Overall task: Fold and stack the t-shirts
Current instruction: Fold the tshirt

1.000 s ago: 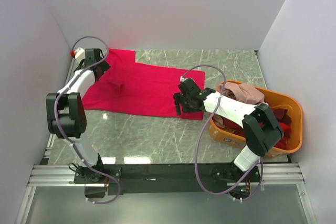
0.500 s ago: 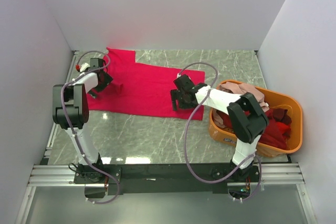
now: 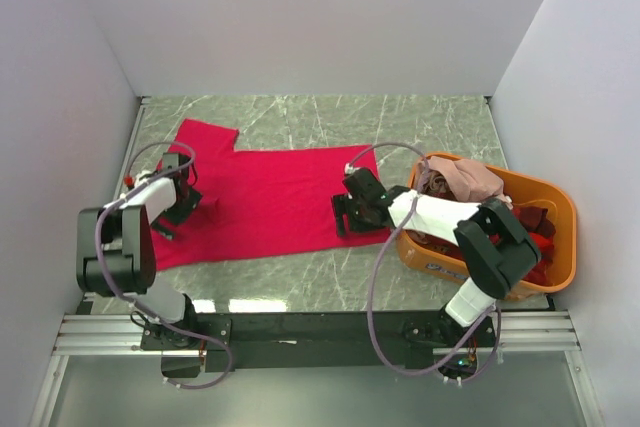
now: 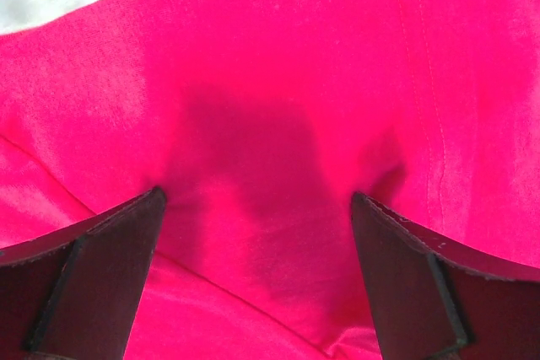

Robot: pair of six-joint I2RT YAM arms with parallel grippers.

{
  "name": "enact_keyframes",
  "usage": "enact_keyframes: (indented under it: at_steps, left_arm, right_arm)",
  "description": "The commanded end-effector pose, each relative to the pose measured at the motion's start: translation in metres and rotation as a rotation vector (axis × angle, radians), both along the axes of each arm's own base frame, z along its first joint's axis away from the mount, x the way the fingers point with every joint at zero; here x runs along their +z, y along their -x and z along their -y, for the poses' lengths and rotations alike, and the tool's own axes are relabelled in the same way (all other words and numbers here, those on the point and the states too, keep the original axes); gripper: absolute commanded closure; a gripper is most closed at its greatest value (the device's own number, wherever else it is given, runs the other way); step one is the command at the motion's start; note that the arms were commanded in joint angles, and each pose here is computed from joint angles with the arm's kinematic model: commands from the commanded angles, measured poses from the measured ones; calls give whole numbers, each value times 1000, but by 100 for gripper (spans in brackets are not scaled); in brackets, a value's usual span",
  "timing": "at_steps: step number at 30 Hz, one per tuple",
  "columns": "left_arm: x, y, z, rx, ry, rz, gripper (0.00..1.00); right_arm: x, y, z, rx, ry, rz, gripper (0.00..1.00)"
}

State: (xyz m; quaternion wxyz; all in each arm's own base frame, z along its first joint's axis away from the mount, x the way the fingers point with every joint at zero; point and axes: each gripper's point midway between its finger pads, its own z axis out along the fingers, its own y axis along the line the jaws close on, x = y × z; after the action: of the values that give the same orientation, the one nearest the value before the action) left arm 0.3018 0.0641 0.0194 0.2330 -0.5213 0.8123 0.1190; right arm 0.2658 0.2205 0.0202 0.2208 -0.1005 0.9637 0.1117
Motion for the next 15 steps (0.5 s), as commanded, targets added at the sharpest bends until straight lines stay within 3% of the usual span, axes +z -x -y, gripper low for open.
enact_keyframes:
  at_steps: [1,4,8,15]
  left_arm:
    - [-10,62,-5,97,-26,-153,0]
    - [-4,76,-5,128,-34,-141,1]
    - [20,64,-4,121,-24,-35,1]
    - [94,2,-4,39,-25,203,1]
  right_arm:
    - [-8,43,0,42,-10,-90,18]
    - [-2,50,-1,49,-12,-70,18]
    - [16,43,-6,45,-36,-23,18]
    - [83,2,-7,5,-13,162,17]
